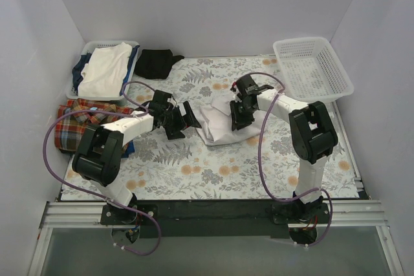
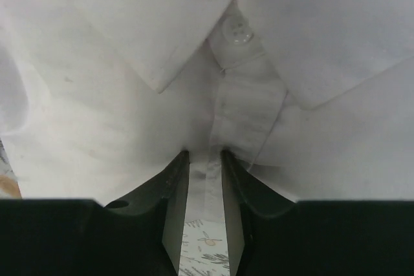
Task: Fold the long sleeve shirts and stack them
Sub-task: Neatly place the folded shirt to the corner
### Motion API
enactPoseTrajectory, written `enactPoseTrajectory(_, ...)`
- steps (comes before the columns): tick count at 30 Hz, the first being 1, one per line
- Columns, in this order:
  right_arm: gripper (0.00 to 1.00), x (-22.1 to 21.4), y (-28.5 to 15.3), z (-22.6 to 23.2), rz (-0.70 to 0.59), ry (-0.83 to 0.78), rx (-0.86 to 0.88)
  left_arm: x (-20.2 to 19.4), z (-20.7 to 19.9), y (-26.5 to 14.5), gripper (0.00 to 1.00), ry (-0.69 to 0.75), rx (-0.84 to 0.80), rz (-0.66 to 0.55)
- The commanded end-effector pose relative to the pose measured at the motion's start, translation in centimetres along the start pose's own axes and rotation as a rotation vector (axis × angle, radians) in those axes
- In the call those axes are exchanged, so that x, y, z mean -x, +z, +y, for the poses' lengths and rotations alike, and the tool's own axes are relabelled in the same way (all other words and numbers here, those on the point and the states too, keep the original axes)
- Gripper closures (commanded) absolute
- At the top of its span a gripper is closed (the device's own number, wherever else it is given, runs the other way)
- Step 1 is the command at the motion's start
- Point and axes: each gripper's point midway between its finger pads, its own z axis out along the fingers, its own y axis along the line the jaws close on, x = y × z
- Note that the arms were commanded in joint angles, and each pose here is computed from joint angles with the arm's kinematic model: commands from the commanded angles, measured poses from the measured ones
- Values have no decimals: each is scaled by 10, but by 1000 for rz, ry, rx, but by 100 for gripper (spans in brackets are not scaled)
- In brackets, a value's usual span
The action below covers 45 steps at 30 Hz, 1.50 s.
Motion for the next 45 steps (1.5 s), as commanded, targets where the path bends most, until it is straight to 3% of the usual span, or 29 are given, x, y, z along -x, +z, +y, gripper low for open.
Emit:
enactPoseTrajectory(1,66,-8,7,50,15,-7,172,0,-8,7,5,29,-57,-42)
enactPoseTrajectory(11,66,2,10,73,24,4,217,7,-22,15,2,12,-164,-86)
enactPoseTrajectory(19,66,1,8,73,24,11,218,29,33,24,2,-22,155,-190)
enactPoseTrajectory(27,66,2,8,74,21,13,219,46,39,6,2,-11,235,-286)
enactPoseTrajectory(39,66,-2,11,79,43,-6,236,49,42,52,2,38,199,-194)
enactPoseTrajectory(45,66,-3,15,91,52,-53,244,33,59,56,13,35,239,-143)
